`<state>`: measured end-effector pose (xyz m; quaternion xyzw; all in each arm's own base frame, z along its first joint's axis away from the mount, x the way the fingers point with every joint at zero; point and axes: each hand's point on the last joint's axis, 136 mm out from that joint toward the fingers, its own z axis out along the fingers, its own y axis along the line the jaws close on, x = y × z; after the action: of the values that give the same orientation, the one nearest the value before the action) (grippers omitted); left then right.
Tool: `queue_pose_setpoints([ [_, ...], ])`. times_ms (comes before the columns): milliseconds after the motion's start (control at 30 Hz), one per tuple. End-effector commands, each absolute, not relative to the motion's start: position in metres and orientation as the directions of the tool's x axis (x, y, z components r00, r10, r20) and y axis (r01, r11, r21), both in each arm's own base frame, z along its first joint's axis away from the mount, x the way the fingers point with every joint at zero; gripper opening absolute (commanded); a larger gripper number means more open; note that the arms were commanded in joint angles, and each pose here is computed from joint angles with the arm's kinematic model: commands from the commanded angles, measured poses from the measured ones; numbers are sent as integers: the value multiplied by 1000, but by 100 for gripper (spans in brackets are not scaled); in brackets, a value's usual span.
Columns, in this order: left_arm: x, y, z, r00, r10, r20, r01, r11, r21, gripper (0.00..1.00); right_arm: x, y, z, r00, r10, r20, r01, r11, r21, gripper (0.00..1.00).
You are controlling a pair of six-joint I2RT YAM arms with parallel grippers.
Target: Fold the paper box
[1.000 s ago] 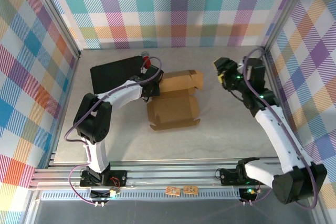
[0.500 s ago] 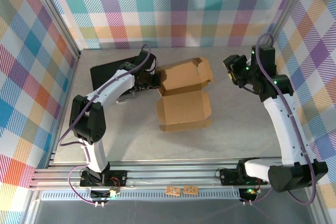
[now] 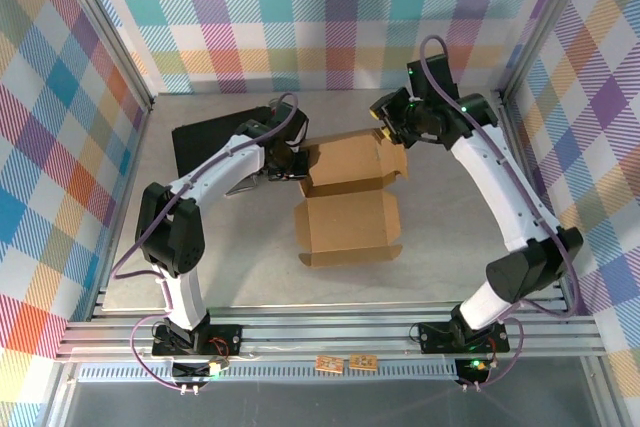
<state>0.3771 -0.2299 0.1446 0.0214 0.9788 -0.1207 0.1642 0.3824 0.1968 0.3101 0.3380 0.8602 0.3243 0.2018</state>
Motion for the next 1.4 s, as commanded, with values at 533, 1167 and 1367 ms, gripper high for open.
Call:
queue_pose_setpoints([
  [533,371,-231,184,-928,14,-373,101,971,-215,0,399,222,269,-757,649,-73,455,604,654,47],
  [1167,371,-222,189,-940,-58,-337,15,978,-210,0,378,190,302,-720,654,-233,386,656,648,44],
  [1367,370,-215,191,-944,-60,-326,2,983,-185,0,327,158,275,-707,625,-330,314,696,646,44],
])
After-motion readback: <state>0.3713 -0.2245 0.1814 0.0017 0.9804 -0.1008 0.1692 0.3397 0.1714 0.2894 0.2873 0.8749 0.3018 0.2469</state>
